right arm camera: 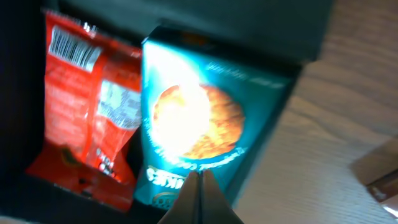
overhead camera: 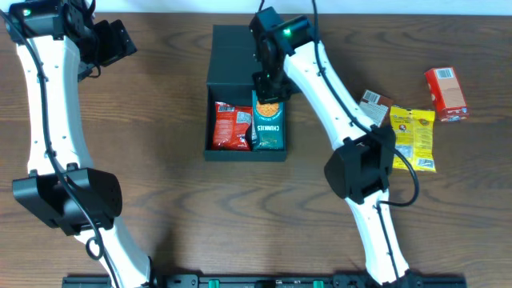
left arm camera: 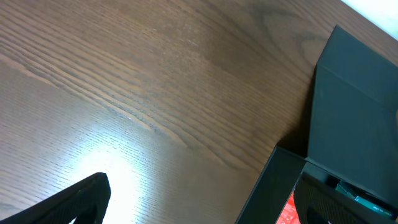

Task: Pack container
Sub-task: 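Push the teal pack down into the box with the right gripper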

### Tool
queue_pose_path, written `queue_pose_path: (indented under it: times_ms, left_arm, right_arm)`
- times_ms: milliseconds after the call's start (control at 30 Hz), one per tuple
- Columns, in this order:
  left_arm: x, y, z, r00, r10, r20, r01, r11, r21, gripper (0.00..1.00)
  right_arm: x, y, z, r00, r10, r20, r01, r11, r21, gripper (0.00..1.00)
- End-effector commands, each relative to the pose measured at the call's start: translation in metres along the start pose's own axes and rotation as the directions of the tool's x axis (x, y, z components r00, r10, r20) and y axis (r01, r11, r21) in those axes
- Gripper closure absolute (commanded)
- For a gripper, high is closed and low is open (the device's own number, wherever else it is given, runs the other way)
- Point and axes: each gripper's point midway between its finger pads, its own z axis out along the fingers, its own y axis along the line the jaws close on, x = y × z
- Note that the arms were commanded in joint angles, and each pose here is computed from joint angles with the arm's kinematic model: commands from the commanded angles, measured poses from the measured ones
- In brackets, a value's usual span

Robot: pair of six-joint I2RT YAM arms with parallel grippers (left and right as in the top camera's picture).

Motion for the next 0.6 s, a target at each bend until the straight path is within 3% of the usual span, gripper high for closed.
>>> queue_pose_path:
  times_ms: [0, 267, 567]
  left_arm:
    - [0.001, 0.003, 0.002, 1.000, 0.011, -0.009, -0.011, 1.000, -0.002, 0.04]
    - [0.001, 0.003, 0.002, 1.000, 0.011, -0.011, -0.012, 1.000, -0.003, 0.04]
    - [0.001, 0.003, 0.002, 1.000, 0.011, -0.010, -0.011, 1.000, -0.002, 0.04]
  right_arm:
    - [0.015, 0.016, 0.007, 0.998, -0.052, -0.041, 0.051, 0.999, -0.019, 0.99]
    - [0.042, 0.003, 0.071, 0.987, -0.044, -0.152, 0.048, 0.999, 0.019, 0.99]
    - [0.028, 0.003, 0.046, 0.994, -0.050, -0.095, 0.051, 0.999, 0.005, 0.99]
